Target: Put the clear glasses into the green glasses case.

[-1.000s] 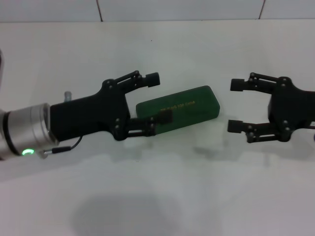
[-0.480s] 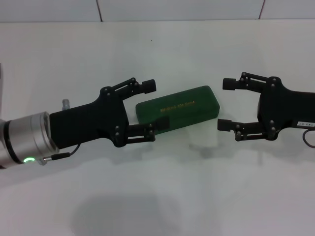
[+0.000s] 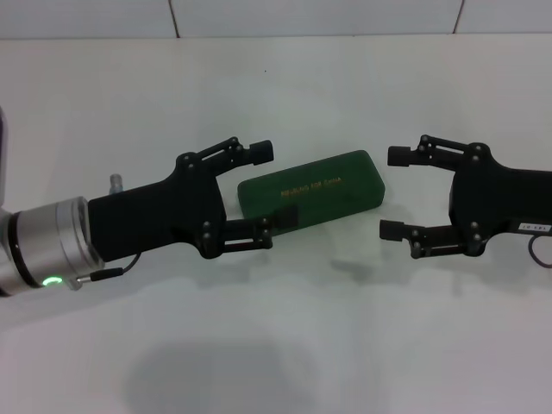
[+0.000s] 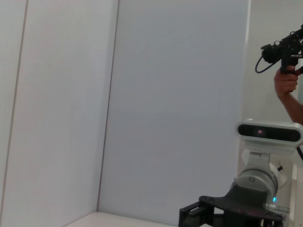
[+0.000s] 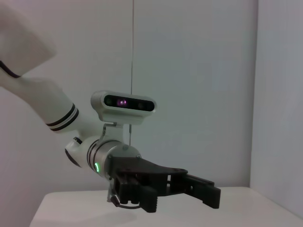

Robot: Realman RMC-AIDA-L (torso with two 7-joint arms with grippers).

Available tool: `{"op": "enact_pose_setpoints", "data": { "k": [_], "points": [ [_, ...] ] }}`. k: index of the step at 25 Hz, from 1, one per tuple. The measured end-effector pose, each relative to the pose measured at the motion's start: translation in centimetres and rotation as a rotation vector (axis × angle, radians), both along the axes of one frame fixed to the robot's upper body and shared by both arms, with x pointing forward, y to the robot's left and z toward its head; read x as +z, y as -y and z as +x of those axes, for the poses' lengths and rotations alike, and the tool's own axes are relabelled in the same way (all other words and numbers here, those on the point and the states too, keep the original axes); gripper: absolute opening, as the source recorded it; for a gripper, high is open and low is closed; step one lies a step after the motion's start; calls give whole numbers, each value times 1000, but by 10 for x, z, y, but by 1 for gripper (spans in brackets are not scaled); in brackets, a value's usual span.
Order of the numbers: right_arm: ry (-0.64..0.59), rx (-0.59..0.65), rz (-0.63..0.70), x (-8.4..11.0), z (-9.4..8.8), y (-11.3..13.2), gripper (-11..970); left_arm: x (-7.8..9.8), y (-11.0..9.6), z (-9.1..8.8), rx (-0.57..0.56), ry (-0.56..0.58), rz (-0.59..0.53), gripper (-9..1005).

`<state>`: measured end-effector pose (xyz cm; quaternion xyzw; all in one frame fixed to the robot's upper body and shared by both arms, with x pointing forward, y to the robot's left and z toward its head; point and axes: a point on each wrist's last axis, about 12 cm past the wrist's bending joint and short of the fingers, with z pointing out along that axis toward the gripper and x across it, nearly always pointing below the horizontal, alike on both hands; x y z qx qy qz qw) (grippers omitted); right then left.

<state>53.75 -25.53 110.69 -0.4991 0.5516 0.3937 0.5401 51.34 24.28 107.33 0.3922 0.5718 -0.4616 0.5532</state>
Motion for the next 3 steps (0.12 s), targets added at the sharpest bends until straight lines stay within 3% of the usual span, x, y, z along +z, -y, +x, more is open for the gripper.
{"op": "enact_pose_setpoints", "data": {
  "k": [3],
  "points": [
    [2, -3, -2, -1, 0, 0, 886, -2, 0, -1, 6, 1, 5, 889]
  ]
}}
